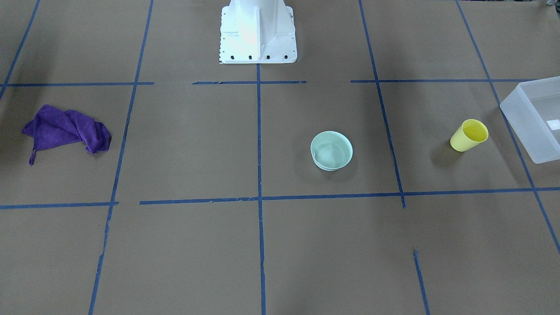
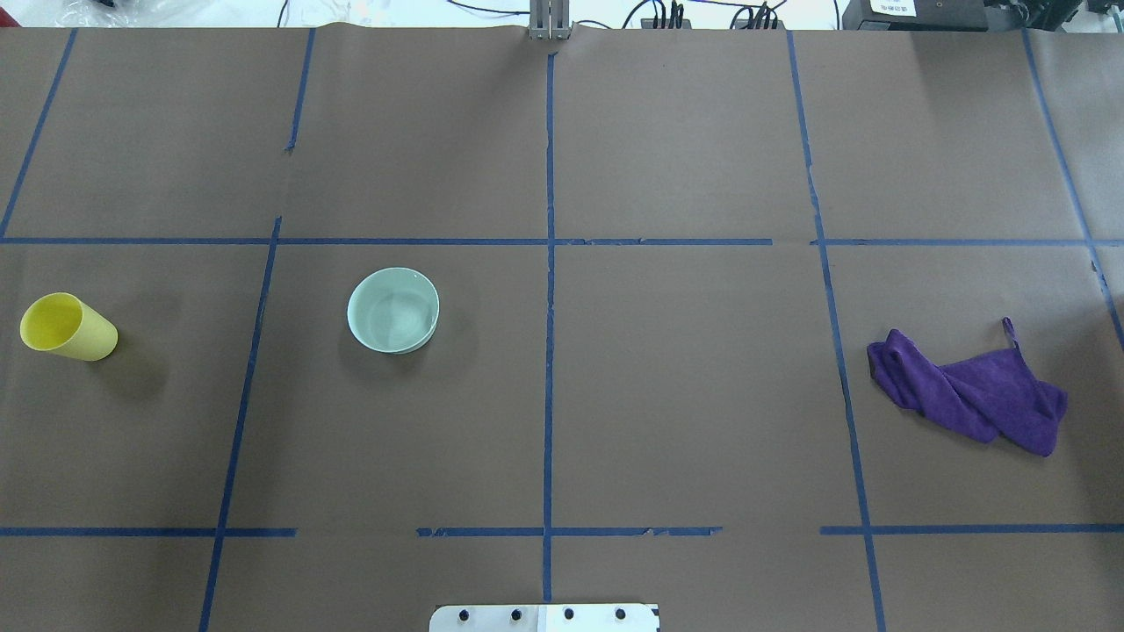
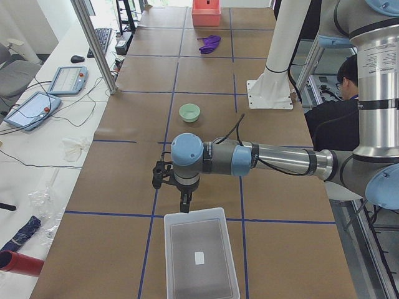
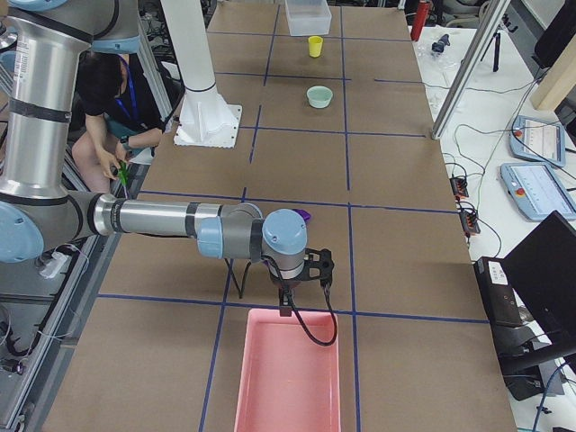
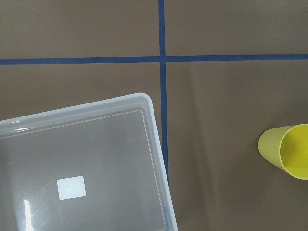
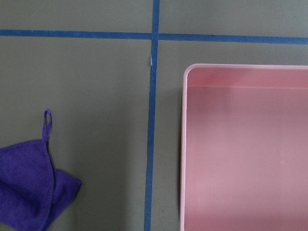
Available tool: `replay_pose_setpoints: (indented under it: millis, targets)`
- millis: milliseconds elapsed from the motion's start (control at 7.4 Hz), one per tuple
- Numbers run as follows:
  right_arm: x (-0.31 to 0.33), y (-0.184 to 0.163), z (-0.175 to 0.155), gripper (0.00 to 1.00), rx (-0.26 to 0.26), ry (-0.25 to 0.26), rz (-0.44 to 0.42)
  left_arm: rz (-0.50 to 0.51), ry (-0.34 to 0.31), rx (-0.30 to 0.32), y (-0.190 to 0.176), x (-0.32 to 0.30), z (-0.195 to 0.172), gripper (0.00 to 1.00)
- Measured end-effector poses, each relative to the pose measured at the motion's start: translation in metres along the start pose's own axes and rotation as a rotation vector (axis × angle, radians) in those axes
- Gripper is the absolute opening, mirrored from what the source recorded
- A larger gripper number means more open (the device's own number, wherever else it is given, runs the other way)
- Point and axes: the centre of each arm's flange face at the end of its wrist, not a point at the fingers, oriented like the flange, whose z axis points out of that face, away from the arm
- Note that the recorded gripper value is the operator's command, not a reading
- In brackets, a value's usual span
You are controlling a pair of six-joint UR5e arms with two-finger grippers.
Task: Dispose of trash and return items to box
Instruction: 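Reach the left gripper toward the yellow cup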
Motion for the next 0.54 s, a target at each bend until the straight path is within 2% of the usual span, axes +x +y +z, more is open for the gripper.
replay_pose_setpoints:
  millis: [541]
  targets:
    - [-0.004,-0.003,0.000,1.00,0.001,-0.009,-0.007,0.049,0.006,0.035,-0.024,0.020,-0.014,1.00]
